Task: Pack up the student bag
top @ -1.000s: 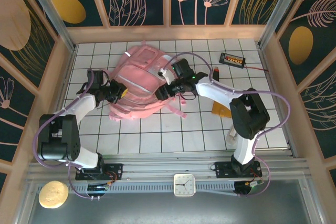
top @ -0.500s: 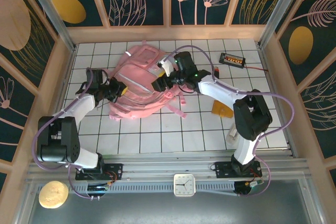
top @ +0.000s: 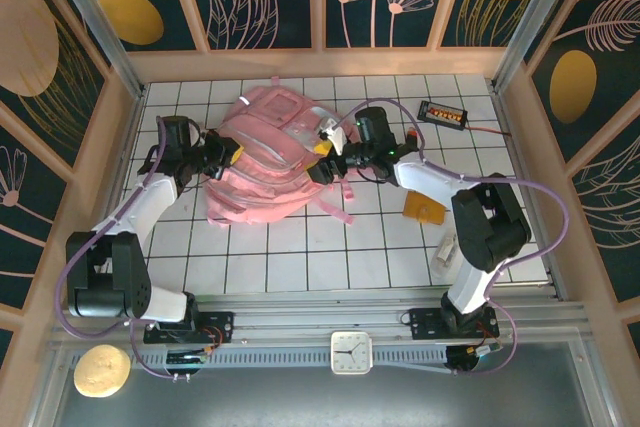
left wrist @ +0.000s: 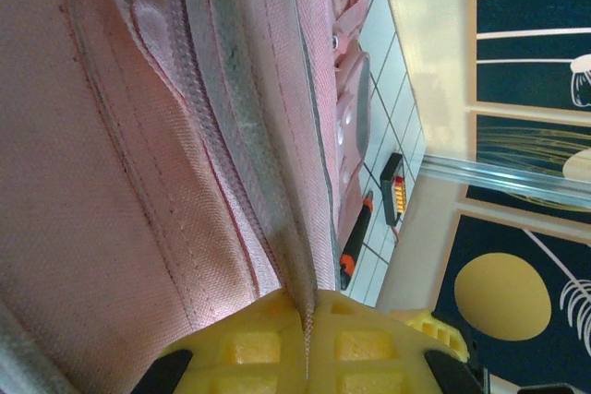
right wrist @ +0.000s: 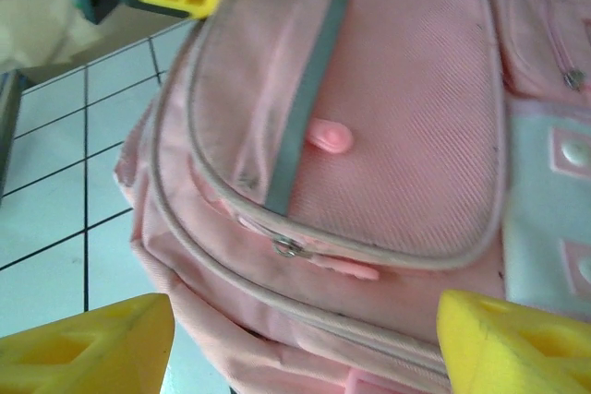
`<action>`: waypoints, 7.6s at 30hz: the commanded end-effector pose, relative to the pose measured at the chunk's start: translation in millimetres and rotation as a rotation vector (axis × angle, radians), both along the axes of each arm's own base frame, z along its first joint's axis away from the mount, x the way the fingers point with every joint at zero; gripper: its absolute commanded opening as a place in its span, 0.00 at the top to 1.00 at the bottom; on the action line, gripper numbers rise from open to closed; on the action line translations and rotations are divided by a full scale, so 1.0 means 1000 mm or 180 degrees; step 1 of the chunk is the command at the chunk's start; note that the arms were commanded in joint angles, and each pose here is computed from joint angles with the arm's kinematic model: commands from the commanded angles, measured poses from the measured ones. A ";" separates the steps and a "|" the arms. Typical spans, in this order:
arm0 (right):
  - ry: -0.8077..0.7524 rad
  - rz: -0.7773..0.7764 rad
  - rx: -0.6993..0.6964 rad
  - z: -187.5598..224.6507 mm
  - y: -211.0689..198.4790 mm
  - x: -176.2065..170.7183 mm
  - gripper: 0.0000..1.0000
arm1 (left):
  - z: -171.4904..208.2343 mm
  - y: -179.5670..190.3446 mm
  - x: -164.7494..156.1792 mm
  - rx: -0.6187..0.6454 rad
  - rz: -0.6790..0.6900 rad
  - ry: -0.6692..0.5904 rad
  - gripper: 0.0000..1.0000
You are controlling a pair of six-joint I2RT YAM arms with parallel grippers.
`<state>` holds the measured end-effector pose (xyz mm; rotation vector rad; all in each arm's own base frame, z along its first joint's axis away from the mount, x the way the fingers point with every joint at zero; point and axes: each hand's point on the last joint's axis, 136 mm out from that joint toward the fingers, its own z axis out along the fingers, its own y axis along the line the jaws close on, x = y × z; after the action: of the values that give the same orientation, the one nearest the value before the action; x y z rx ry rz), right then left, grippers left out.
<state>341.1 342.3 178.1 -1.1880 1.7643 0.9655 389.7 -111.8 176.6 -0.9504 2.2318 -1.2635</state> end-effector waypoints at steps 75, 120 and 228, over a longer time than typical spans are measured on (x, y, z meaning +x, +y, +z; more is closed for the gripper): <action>-0.0303 0.0085 0.0153 -0.059 0.044 -0.004 0.33 | 0.058 -0.037 -0.010 -0.0468 -0.0054 -0.0348 1.00; 0.0107 -0.0131 0.0143 -0.032 0.029 -0.008 1.00 | 0.046 -0.035 -0.016 -0.0410 -0.0009 -0.0318 1.00; 0.4194 -0.1645 -0.0052 -0.003 0.014 -0.013 1.00 | -0.037 -0.009 0.008 0.0000 -0.0094 -0.0155 0.98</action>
<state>331.5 355.4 167.6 0.1298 2.8369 1.5343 378.2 -119.8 121.0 -0.9529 2.2858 -1.2486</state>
